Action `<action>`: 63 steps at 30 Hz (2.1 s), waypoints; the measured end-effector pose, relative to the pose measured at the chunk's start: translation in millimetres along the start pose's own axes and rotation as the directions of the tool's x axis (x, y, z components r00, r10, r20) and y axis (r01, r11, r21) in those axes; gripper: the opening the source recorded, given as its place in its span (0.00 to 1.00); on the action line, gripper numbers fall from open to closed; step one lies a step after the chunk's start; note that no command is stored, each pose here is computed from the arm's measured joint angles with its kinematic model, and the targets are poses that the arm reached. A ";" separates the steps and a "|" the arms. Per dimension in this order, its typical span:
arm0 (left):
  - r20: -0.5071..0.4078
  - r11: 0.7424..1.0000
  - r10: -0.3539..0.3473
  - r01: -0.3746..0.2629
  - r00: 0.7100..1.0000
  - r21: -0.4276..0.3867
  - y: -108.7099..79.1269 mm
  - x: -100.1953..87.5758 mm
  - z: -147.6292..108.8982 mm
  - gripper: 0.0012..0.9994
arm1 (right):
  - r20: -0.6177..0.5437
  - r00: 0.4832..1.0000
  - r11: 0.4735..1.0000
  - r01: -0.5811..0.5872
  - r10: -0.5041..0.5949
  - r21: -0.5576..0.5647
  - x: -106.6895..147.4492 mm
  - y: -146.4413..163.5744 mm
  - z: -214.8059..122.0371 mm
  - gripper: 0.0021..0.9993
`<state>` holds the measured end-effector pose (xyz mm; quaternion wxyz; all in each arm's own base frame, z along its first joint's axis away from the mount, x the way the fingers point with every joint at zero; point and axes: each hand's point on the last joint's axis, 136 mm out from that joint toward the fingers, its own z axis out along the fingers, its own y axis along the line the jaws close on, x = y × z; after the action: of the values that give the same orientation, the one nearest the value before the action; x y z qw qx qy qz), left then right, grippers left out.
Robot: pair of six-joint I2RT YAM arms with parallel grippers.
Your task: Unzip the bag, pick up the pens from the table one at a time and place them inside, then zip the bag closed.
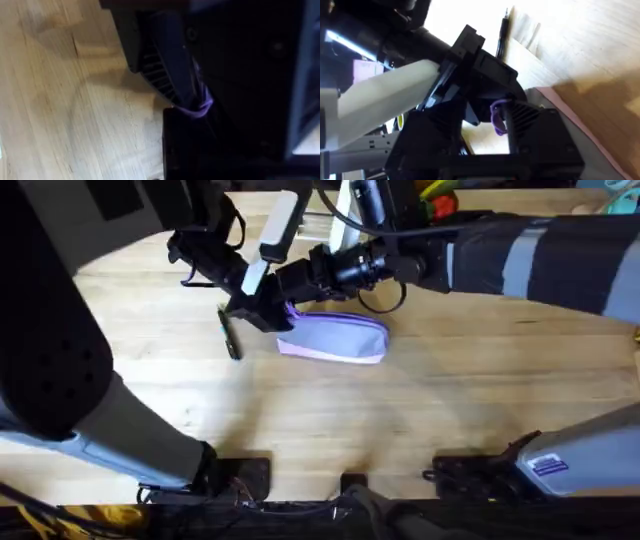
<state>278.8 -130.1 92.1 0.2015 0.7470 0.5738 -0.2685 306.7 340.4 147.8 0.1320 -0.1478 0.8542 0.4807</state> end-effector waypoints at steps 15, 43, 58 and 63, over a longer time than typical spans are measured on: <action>0.010 1.000 0.010 -0.010 1.000 0.004 -0.1 -4.4 2.0 0.22 | 0.079 0.976 0.957 0.182 -0.204 0.226 -14.8 -29.3 -118.2 0.99; -0.057 0.986 -0.129 0.121 0.990 -0.115 -19.3 -29.7 -122.9 0.99 | -0.269 0.584 0.539 0.811 -0.766 0.228 16.8 25.8 -132.9 0.99; -0.056 0.984 -0.142 0.135 0.988 -0.113 -19.9 -26.8 -123.7 0.99 | -0.326 0.473 0.440 0.881 -0.819 0.173 25.3 22.8 -133.2 0.89; -0.056 0.984 -0.142 0.135 0.988 -0.113 -19.8 -26.8 -123.8 0.99 | -0.336 0.495 0.485 0.866 -0.801 0.120 40.5 24.5 -132.9 0.18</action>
<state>275.4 -69.6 205.1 0.2044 0.7015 0.6442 -0.2263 249.0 233.1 218.9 0.2670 -0.5818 0.7387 0.2111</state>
